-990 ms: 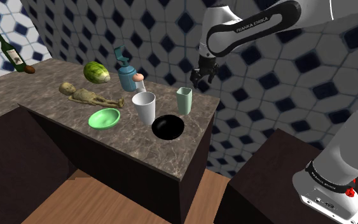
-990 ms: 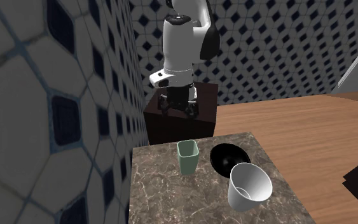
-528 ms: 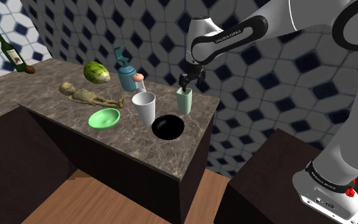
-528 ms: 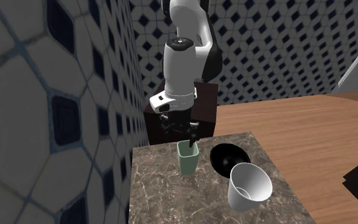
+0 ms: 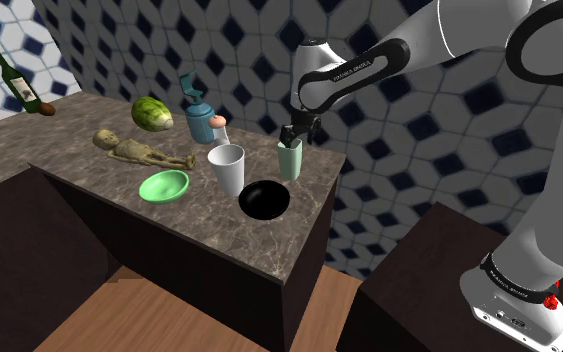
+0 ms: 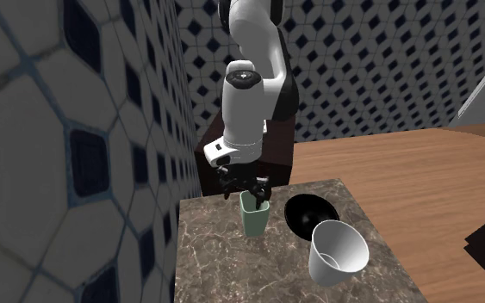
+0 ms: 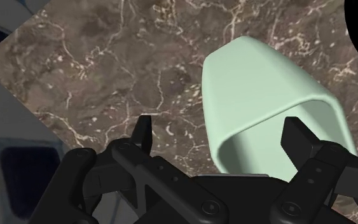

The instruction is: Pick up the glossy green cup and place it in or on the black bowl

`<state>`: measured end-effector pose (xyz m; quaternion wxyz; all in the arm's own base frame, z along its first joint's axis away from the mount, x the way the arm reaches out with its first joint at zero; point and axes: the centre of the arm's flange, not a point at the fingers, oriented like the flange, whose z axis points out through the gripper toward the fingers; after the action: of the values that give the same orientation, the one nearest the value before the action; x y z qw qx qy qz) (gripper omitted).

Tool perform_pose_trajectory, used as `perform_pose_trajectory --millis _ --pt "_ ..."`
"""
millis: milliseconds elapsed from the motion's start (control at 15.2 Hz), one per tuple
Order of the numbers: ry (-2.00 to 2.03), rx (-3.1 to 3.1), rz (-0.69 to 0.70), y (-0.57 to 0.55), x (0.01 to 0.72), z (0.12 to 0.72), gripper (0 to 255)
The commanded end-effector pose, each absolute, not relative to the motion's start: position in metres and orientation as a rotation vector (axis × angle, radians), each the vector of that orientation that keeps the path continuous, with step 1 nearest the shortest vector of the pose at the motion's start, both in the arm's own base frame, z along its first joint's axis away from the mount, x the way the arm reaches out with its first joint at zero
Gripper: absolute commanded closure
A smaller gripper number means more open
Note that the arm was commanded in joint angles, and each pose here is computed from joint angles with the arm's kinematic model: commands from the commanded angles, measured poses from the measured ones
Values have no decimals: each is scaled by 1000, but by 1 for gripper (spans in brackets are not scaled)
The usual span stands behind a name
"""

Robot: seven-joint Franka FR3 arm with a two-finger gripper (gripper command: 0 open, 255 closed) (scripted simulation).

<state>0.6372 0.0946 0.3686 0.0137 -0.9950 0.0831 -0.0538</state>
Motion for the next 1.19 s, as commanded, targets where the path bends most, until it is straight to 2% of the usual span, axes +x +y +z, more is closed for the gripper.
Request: perform_pose_trajectory --millis 0,264,330,1122 --pt "259 -3099 -168 95 637 368 0" --pt "259 -3099 -168 95 637 368 0" --pt "259 -3099 -168 95 637 368 255" --pt "259 -3099 -168 95 637 383 255"
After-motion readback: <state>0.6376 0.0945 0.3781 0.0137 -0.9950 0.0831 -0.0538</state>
